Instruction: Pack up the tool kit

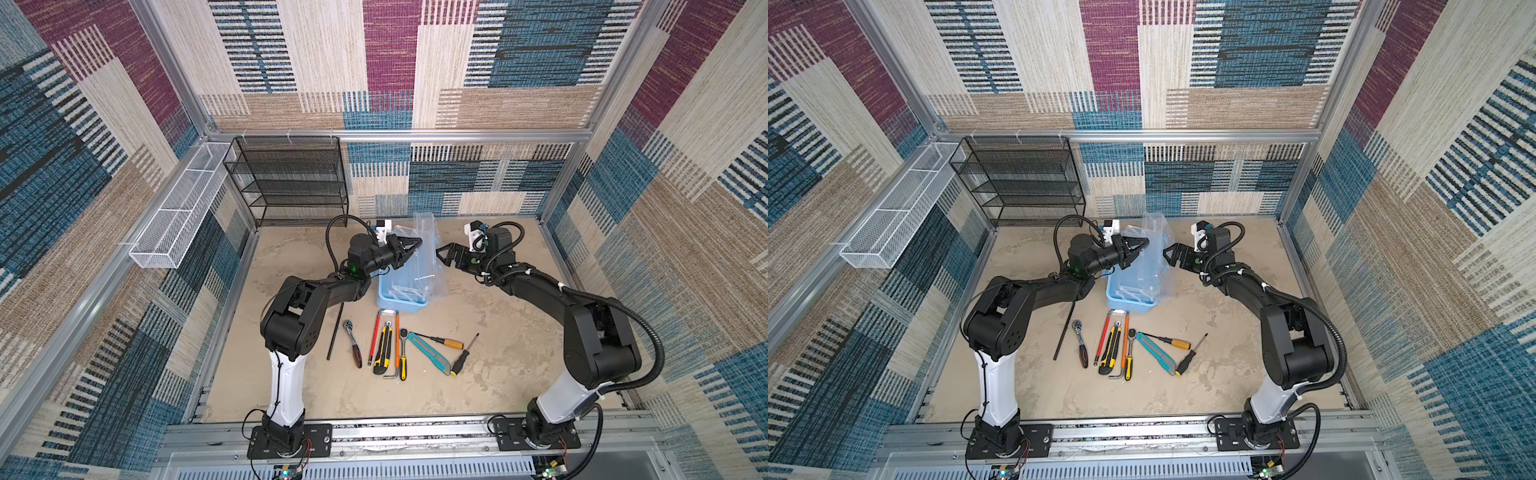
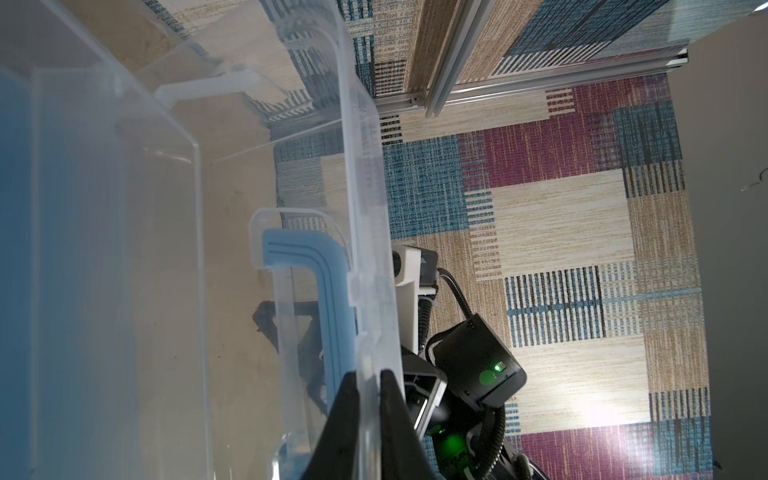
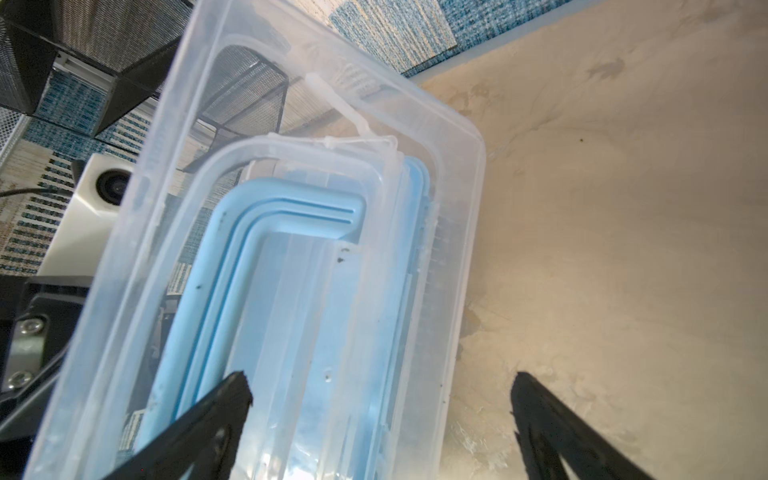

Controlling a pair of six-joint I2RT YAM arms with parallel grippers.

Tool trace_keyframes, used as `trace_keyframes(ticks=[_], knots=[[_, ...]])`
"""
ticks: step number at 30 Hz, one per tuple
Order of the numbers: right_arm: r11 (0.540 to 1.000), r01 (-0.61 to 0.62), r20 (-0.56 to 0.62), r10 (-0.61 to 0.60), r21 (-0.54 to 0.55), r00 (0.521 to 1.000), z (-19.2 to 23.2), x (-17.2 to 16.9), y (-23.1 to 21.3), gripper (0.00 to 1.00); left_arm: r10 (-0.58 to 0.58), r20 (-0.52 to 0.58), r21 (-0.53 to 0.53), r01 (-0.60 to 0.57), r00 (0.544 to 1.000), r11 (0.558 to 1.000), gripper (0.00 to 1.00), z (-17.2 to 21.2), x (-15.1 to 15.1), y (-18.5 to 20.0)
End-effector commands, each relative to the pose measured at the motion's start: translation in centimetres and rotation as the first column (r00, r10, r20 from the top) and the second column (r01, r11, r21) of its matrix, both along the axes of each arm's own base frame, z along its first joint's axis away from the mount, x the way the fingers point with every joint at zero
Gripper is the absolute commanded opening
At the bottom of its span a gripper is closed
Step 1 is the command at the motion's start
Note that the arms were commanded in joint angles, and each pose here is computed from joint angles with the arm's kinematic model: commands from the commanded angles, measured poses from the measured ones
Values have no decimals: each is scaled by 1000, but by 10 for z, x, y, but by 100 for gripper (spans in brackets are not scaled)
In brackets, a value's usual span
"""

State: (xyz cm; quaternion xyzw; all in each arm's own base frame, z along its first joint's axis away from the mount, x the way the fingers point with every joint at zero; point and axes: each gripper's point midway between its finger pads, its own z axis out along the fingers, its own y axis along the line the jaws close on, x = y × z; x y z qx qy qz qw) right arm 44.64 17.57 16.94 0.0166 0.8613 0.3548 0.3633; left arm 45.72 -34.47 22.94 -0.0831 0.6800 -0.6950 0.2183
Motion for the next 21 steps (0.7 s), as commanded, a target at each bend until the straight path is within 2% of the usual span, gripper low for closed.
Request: trace_keyframes(ticks=[1,9,13,21], knots=[[999,18,13,-17,-41,1000,2,-2,-10,100,-19,89,24,16,996,1000,11,15,-2,2],[989,88,9,-87,-119,996,-6,-5,-34,100,-56,68,161,44,996,986,11,15,-1,7],[985,96,21,-94,-145,995,-6,-7,-39,100,-70,16,217,65,997,974,11,5,0,8],[955,173,36,-169,-239,985,-19,-17,-64,100,-70,-18,336,72,997,939,11,3,10,8]])
